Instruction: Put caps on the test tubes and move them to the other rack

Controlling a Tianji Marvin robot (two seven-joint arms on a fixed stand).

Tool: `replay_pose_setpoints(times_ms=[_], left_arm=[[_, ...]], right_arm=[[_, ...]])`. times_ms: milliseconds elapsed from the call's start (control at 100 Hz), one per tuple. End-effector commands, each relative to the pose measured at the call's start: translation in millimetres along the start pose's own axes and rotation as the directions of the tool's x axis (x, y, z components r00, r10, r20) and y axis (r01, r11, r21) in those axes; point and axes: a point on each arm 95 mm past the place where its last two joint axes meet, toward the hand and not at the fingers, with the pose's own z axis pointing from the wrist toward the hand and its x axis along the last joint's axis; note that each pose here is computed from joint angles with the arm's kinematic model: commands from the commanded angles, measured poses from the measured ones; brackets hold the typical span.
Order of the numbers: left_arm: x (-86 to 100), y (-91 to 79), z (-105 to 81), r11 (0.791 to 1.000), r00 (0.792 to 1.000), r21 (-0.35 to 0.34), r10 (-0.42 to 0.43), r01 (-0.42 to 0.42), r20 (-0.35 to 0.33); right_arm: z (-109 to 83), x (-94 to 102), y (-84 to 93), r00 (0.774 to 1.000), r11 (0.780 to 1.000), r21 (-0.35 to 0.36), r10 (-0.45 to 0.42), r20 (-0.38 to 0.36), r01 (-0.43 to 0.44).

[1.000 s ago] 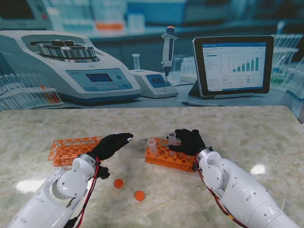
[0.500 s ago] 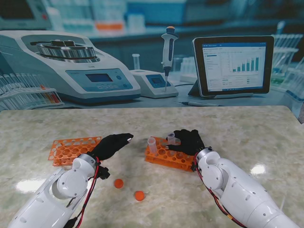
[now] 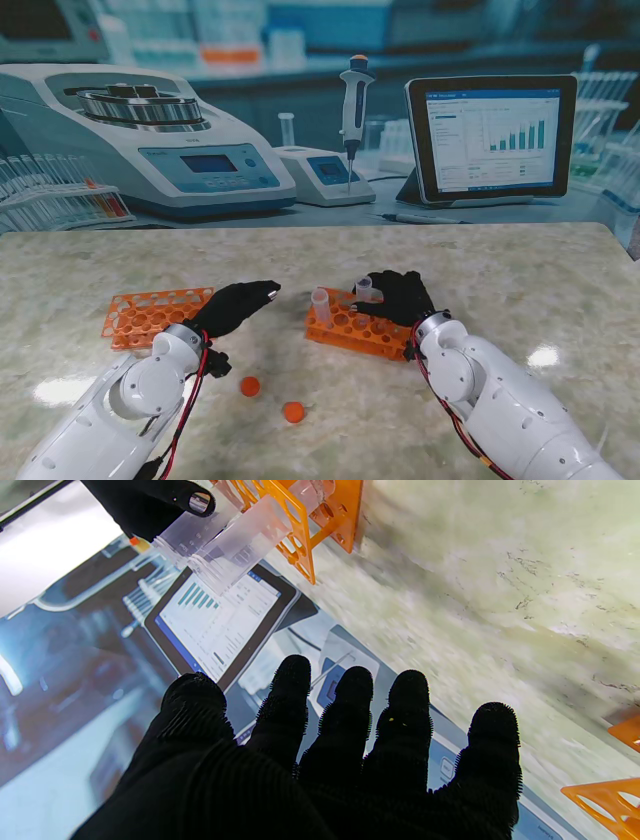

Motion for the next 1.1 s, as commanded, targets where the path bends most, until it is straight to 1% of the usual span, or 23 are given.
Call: replay_pose_setpoints(times_ms=[0, 330, 770, 930, 1090], left_arm=[[1.1, 0.0, -0.3, 1.000, 1.000, -0.005, 0.000, 0.000, 0.001], [1.2, 0.1, -0.5, 1.000, 1.000, -0.006, 0.000, 0.000, 0.001], [4.0, 0.5, 0.5, 1.000, 1.000, -0.008, -0.003, 0.003, -0.005], [5.1, 0.9, 0.4, 1.000, 1.000, -0.010, -0.003, 0.003, -0.006], [5.9, 1.3, 0.3, 1.000, 1.000, -0.011, -0.003, 0.003, -0.007]], right_arm=[[-0.5, 3.1, 2.2, 1.000, 1.000, -0.006, 0.004, -0.009, -0.004], [-3.9, 8.3, 15.1, 1.000, 0.999, -0.041, 0.009, -0.026, -0.010], [-16.9, 19.0, 31.7, 0.998, 0.996, -0.092, -0.013, -0.057, 0.008], [-19.4, 22.0, 35.2, 0.998, 0.993, -0.117, -0.009, -0.068, 0.001], [-21.4, 26.8, 37.6, 0.997, 0.989, -0.143, 0.016, -0.080, -0.028]])
